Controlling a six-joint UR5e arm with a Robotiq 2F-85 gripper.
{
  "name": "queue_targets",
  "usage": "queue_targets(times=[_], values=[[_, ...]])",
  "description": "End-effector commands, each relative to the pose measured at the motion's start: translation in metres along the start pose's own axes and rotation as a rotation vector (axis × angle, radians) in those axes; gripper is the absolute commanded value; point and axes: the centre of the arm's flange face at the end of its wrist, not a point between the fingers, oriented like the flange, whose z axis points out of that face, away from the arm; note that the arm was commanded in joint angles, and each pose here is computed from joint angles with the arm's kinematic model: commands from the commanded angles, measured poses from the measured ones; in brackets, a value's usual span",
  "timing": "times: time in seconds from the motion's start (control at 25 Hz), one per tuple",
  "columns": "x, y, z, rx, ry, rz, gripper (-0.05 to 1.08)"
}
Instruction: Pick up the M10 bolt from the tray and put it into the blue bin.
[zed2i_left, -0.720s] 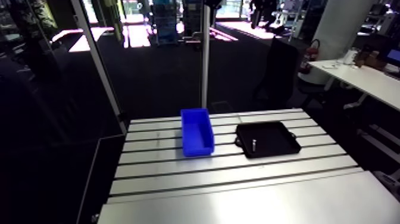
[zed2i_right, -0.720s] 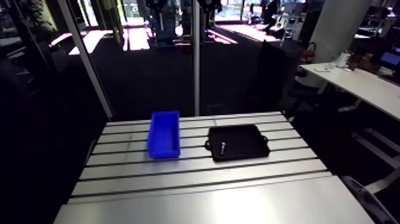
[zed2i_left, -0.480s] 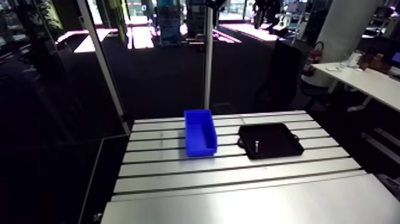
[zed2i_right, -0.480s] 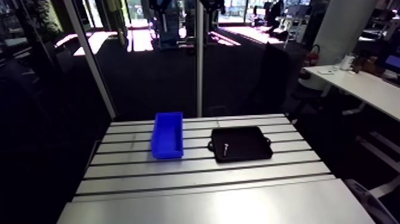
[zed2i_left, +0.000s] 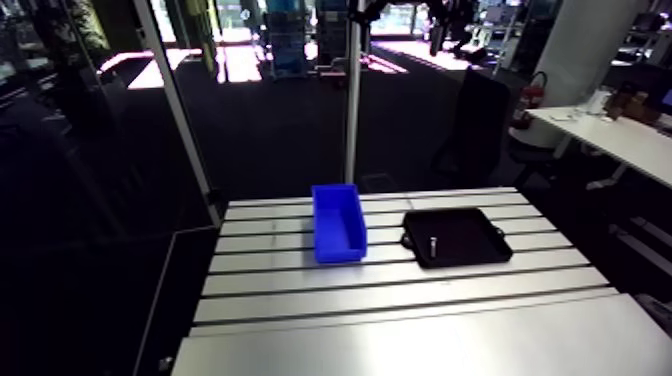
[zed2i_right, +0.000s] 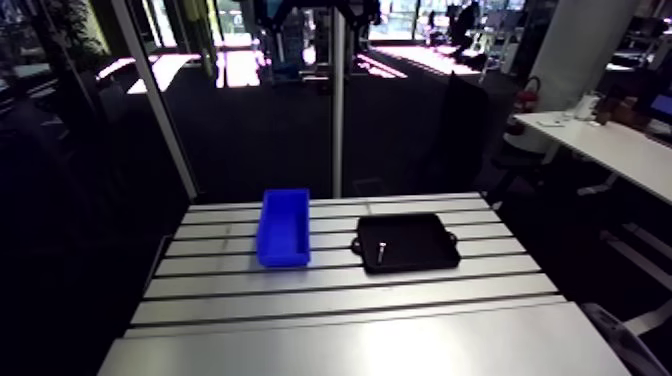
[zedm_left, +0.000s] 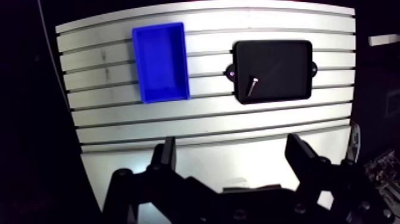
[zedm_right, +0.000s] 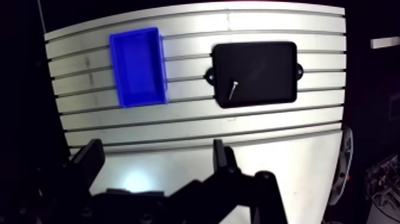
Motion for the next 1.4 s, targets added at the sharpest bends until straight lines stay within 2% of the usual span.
queue_targets(times=[0.04, 0.16, 0.36, 0.6, 0.8, 1.24, 1.4], values=[[0.001, 0.021, 0.027, -0.003, -0.008, 0.040, 0.01], [0.002, 0.040, 0.043, -0.001, -0.025, 0.075, 0.01], [0.002, 0.071, 0.075, 0.001, -0.018, 0.129, 0.01], [0.001, 0.111, 0.117, 0.005, 0.017, 0.200, 0.01], [0.008, 0.119, 0.164, 0.012, -0.045, 0.213, 0.01], [0.008, 0.134, 0.223, 0.014, -0.081, 0.238, 0.01], [0.001, 0.133, 0.236, 0.017, -0.111, 0.243, 0.15]])
